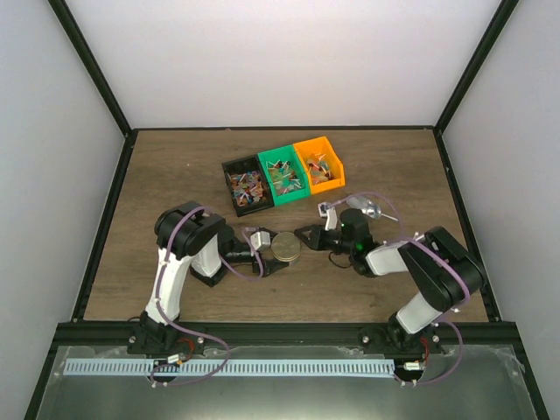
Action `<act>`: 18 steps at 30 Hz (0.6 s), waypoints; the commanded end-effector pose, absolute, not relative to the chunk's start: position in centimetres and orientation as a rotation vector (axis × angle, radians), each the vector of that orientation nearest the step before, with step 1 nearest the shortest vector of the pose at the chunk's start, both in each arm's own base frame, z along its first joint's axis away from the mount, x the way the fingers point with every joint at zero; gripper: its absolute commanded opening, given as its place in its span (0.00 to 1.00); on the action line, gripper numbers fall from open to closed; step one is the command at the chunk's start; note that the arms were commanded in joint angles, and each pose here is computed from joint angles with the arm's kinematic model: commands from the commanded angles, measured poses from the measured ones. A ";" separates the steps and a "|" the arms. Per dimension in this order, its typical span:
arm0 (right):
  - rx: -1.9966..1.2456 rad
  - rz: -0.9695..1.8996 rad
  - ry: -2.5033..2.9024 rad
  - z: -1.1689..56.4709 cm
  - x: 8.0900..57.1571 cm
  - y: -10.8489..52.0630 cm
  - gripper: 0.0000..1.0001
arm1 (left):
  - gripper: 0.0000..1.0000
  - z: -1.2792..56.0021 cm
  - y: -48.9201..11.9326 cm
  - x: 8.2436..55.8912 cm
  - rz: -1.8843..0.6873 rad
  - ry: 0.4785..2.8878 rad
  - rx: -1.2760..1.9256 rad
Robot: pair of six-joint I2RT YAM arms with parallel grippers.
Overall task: Pack the candies
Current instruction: Screw the bottle lid onto the packing bottle.
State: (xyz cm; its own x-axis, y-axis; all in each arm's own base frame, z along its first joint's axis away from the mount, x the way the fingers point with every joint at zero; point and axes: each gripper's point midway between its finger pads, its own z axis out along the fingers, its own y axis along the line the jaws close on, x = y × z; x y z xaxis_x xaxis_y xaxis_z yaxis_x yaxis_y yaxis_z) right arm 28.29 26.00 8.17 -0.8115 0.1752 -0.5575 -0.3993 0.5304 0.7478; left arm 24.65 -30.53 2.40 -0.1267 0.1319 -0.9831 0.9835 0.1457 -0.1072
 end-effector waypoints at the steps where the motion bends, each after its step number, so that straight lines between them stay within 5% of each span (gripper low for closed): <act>1: -0.229 1.251 2.146 9.1 29.1 27.3 0.16 | 0.89 -1.6 -27.8 20.3 -1.204 1.596 1.122; 18: -0.270 1.273 2.221 6.8 26.7 28.2 0.04 | 0.89 -1.8 -27.3 21.7 -1.172 1.638 1.059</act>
